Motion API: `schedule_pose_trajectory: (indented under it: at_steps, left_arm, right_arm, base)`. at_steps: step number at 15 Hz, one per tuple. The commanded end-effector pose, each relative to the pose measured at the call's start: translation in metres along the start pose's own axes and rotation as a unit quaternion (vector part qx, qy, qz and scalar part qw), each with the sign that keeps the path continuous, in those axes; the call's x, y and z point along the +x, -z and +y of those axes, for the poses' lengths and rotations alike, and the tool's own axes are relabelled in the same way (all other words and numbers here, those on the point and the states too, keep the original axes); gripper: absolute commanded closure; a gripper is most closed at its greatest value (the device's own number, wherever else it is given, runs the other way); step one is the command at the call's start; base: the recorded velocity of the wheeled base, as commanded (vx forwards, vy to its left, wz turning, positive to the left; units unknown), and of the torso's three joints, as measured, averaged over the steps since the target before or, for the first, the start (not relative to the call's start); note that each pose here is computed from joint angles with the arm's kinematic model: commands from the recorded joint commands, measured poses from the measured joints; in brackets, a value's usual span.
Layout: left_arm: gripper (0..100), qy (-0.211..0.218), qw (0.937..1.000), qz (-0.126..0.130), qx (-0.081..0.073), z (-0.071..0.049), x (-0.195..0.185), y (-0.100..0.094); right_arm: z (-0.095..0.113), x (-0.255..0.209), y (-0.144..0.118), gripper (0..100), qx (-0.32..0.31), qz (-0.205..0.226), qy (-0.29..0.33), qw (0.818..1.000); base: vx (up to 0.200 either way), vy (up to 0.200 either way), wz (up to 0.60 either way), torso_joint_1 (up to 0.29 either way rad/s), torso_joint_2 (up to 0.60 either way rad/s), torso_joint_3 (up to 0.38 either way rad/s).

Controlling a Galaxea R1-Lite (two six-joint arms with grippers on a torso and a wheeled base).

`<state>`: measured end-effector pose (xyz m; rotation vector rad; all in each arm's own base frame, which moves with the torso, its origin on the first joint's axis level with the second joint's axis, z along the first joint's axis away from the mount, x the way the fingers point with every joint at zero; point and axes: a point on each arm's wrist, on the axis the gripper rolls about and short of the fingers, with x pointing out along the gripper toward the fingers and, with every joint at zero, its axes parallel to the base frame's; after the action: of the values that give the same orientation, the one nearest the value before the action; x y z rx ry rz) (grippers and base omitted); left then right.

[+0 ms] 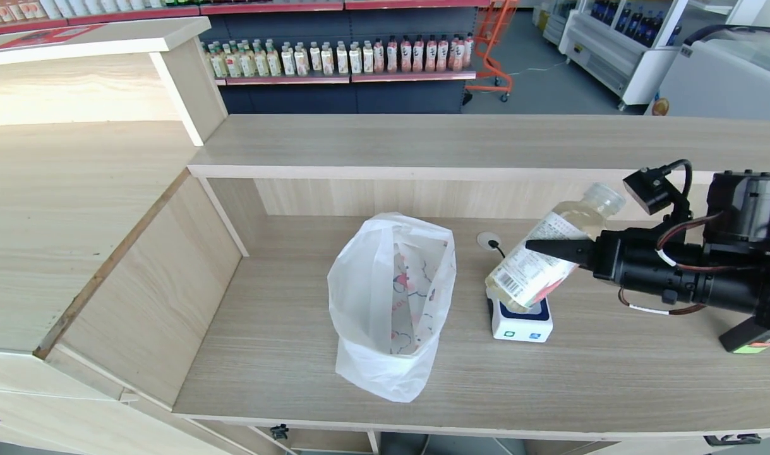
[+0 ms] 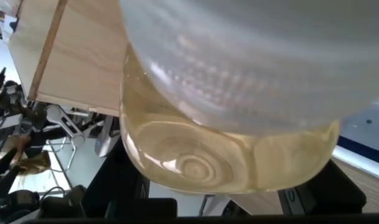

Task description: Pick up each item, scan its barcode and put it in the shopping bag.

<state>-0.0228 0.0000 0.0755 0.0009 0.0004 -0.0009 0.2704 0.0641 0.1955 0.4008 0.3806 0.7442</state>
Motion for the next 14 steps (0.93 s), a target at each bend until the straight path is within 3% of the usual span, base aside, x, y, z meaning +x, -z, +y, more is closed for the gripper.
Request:
schedule_pose_trajectory:
  at_steps: [1,3,4,6,8,14]
  left_arm:
    - [0,0.000,1.0000,0.000,0.000,0.000,0.000,0.000]
    - [0,0.000,1.0000,0.000,0.000,0.000,0.000,0.000]
    - [0,0.000,1.0000,0.000,0.000,0.000,0.000,0.000]
    - [0,0.000,1.0000,0.000,0.000,0.000,0.000,0.000]
    - [0,0.000,1.0000,0.000,0.000,0.000,0.000,0.000]
    - [0,0.000,1.0000,0.000,0.000,0.000,0.000,0.000]
  right_arm:
    - [0.001,0.009,0.009,100,0.012,0.027,-0.006,1.000]
    - [0.002,0.033,0.023,100,0.007,0.054,0.000,0.999]
    - [-0.007,0.055,0.034,100,0.001,0.066,0.035,0.997]
    - [-0.009,0.086,0.054,100,-0.059,0.082,0.060,0.993]
    - [-0.002,0.108,0.063,100,-0.075,0.078,0.032,0.994]
    - [0.029,0.153,0.048,100,-0.079,0.042,-0.027,0.996]
  base:
    - [0.000,0.000,0.00,0.000,0.00,0.000]
    - [0.000,0.000,0.00,0.000,0.00,0.000]
    - [0.000,0.000,0.00,0.000,0.00,0.000]
    - [0.000,0.000,0.00,0.000,0.00,0.000]
    - [0.000,0.000,0.00,0.000,0.00,0.000]
    - [0.000,0.000,0.00,0.000,0.00,0.000]
